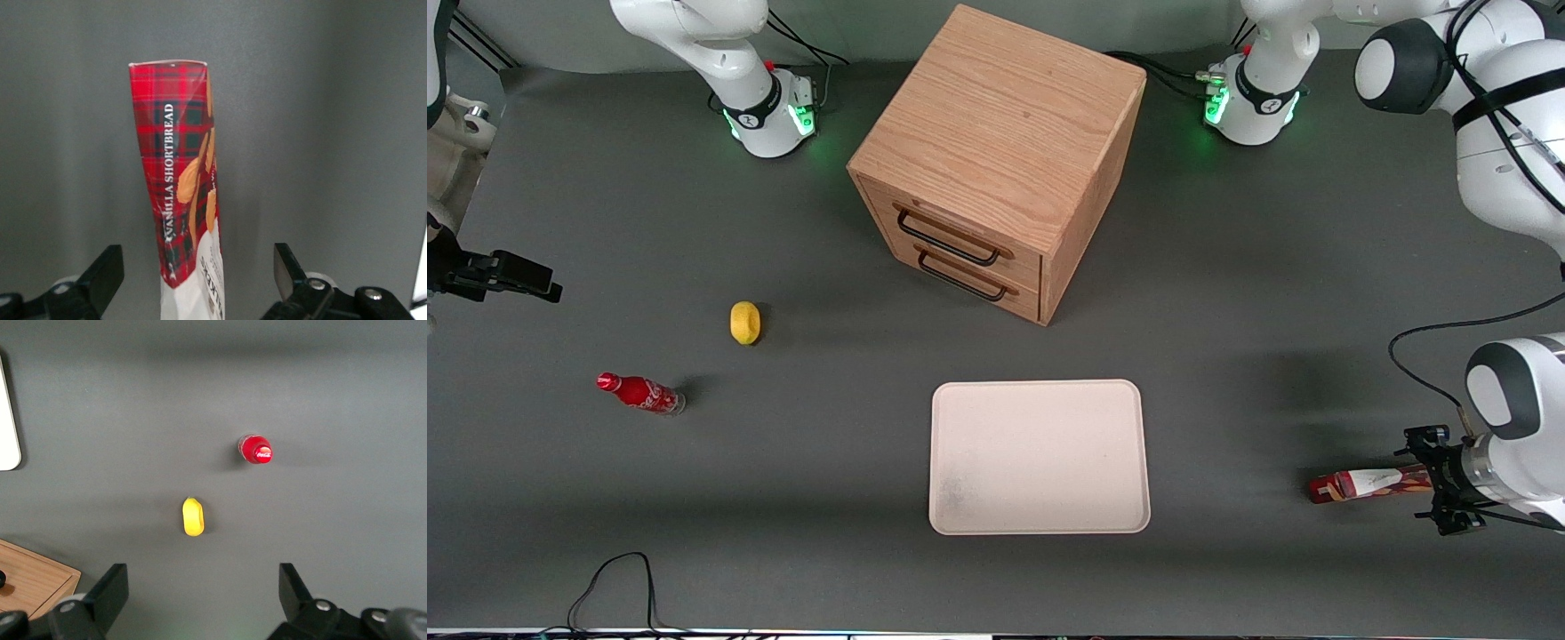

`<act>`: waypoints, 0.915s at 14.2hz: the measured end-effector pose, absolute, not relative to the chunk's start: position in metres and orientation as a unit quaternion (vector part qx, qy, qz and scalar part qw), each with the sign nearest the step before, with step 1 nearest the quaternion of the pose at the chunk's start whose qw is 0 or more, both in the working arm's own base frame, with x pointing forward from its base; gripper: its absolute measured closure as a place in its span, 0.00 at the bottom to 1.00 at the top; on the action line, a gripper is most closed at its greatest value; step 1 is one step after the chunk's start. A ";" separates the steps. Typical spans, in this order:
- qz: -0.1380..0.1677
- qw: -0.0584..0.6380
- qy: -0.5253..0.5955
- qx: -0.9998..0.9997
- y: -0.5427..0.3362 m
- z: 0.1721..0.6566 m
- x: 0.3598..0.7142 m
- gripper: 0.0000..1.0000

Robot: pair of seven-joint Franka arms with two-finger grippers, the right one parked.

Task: Place red cookie box on tray
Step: 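Lower the open left gripper over the box and close on it, then lift the shortbread box upright and carry it toward the white tray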

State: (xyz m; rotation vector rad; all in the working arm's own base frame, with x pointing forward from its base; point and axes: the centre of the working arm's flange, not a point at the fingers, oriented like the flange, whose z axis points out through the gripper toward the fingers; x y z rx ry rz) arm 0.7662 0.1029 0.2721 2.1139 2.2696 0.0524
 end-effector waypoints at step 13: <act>0.016 0.010 0.728 0.685 0.103 0.264 0.763 0.98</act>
